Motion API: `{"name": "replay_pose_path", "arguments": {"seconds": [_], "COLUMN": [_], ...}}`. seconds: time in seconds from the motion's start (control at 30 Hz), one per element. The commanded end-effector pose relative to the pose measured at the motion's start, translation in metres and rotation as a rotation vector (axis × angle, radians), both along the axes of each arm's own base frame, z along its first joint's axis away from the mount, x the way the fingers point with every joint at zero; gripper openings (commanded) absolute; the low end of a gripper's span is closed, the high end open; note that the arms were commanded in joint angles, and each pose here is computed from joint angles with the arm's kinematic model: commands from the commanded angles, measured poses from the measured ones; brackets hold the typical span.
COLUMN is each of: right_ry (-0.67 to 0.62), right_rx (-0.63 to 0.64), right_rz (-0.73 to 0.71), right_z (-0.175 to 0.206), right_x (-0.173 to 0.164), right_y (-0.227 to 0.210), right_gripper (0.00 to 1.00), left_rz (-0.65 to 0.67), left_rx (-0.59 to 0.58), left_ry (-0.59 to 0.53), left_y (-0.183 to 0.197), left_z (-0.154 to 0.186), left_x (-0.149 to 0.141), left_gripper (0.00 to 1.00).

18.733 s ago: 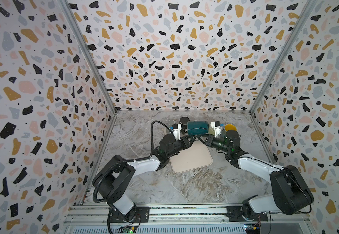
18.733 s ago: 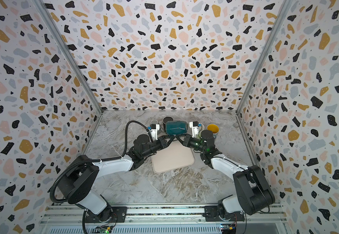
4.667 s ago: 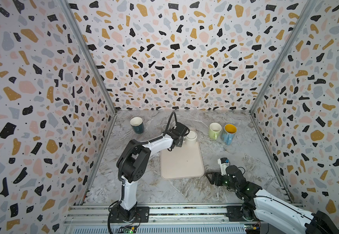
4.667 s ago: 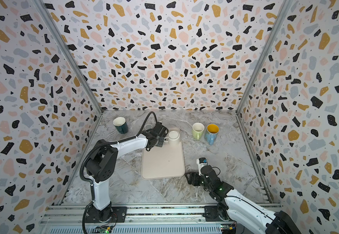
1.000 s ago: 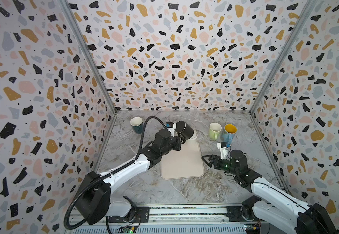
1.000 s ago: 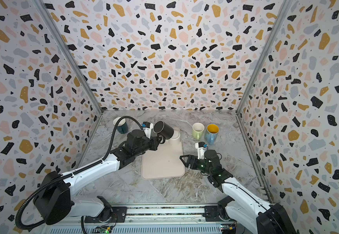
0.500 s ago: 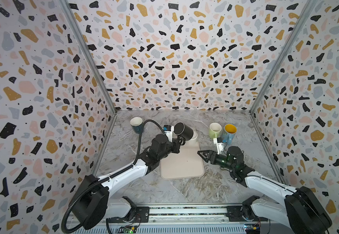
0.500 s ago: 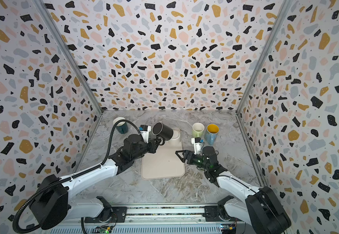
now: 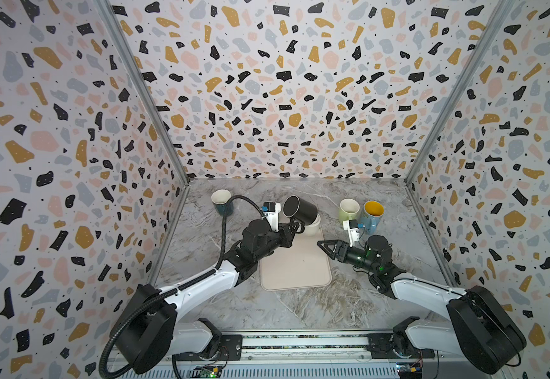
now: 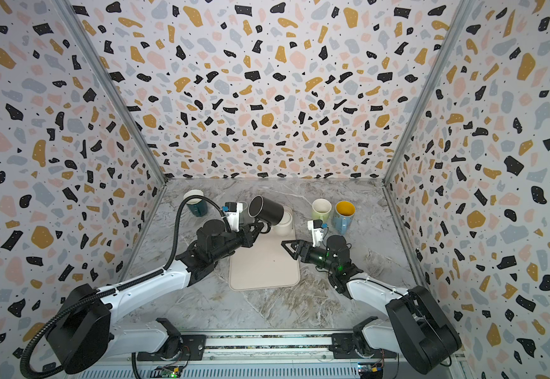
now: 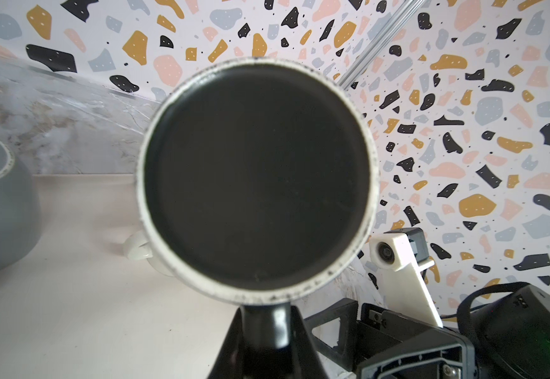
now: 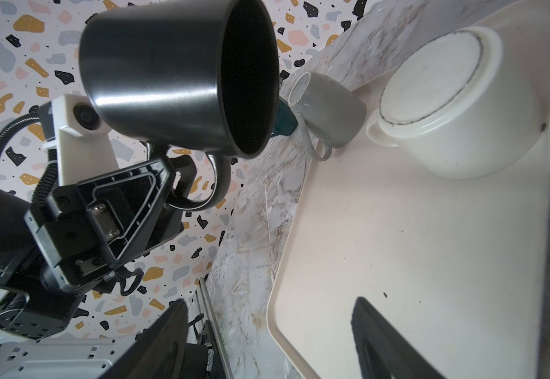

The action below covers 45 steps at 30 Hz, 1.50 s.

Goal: Turn the mug right side up
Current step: Place the mug at the top-right of the table.

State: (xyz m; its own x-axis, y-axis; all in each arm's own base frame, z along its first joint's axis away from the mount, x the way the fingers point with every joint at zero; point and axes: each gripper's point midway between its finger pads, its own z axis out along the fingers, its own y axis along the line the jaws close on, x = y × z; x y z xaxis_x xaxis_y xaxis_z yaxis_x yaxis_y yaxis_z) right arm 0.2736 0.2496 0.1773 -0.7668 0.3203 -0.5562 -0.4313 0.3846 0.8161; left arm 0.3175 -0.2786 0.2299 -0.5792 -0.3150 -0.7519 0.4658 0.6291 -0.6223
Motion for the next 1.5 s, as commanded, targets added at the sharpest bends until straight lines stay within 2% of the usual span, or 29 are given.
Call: {"name": "replay_pose_path", "arguments": {"seconds": [0.0, 0.47, 0.83, 1.2, 1.47], "right_ry": [-0.072, -0.110, -0.133, -0.150, -0.173], "right_rx": [0.038, 0.054, 0.090, 0.113, 0.132], "right_rz": [0.009, 0.023, 0.044, 0.050, 0.044], "right_z": [0.027, 0.041, 0.055, 0.067, 0.078], "right_x": [0.007, 0.020, 0.027, 0.037, 0.044], "right_y": [0.004, 0.013, 0.020, 0.025, 0.025], "right_gripper": [0.79, 0.79, 0.78, 0.73, 0.68], "left_rz": [-0.028, -0.044, -0.114, -0.164, -0.179], "left_rx": [-0.183, -0.242, -0.366, -0.469, -0.490], "left_ry": [-0.181, -0.158, -0.098, -0.078, -0.071], "left_y": [-0.005, -0.010, -0.025, -0.030, -0.031], "left_z": [0.069, 0.072, 0.080, 0.088, 0.088], "left_x": [-0.005, -0.005, -0.005, -0.010, -0.013], "left_gripper": [0.00, 0.00, 0.00, 0.00, 0.00]}}
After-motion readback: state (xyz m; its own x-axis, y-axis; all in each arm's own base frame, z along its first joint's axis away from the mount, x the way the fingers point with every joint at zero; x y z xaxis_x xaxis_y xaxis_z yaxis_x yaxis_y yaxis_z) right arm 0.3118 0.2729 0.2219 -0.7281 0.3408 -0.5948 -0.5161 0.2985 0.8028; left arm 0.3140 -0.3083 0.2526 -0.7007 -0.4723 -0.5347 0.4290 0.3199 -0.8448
